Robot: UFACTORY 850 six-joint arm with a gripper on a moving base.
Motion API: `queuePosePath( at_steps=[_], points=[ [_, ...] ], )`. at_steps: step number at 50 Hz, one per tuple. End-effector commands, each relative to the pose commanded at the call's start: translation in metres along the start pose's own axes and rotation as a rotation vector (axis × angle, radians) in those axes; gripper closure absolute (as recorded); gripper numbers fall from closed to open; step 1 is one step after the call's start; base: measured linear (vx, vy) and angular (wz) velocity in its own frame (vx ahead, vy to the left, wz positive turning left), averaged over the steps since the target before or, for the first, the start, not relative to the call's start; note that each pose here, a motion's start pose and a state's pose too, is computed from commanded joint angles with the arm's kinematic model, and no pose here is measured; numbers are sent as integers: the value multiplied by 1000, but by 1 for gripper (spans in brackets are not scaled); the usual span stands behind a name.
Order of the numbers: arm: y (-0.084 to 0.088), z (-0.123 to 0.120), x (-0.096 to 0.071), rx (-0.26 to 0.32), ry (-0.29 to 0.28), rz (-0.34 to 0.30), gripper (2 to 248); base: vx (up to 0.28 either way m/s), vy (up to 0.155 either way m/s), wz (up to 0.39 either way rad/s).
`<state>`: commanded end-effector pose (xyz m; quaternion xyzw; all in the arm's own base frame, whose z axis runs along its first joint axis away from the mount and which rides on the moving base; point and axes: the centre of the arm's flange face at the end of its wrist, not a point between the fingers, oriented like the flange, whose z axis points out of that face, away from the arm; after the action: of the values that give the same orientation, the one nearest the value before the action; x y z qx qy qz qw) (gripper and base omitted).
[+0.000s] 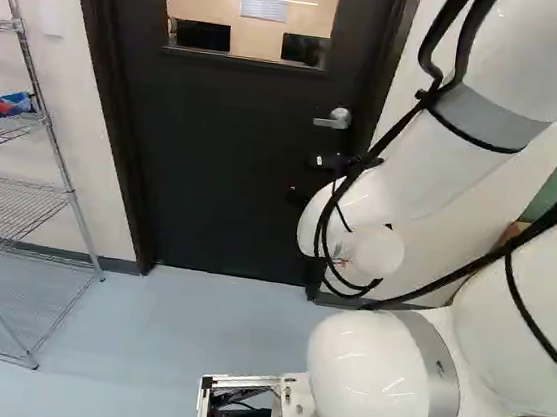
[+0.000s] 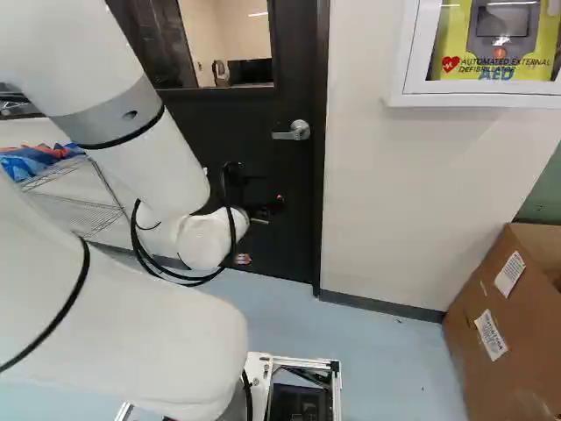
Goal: Open the door and move inside
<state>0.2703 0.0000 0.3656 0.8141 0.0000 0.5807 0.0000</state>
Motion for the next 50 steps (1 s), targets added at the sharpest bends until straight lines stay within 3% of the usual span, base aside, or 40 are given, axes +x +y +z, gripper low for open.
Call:
queuePosePath(
  at_steps=[28,50],
  points=[
    [-1,3,2,3,2,-1,3,22,11,-3],
    [-1,18,30,3,52,-1,3,0,0,0]
  ],
)
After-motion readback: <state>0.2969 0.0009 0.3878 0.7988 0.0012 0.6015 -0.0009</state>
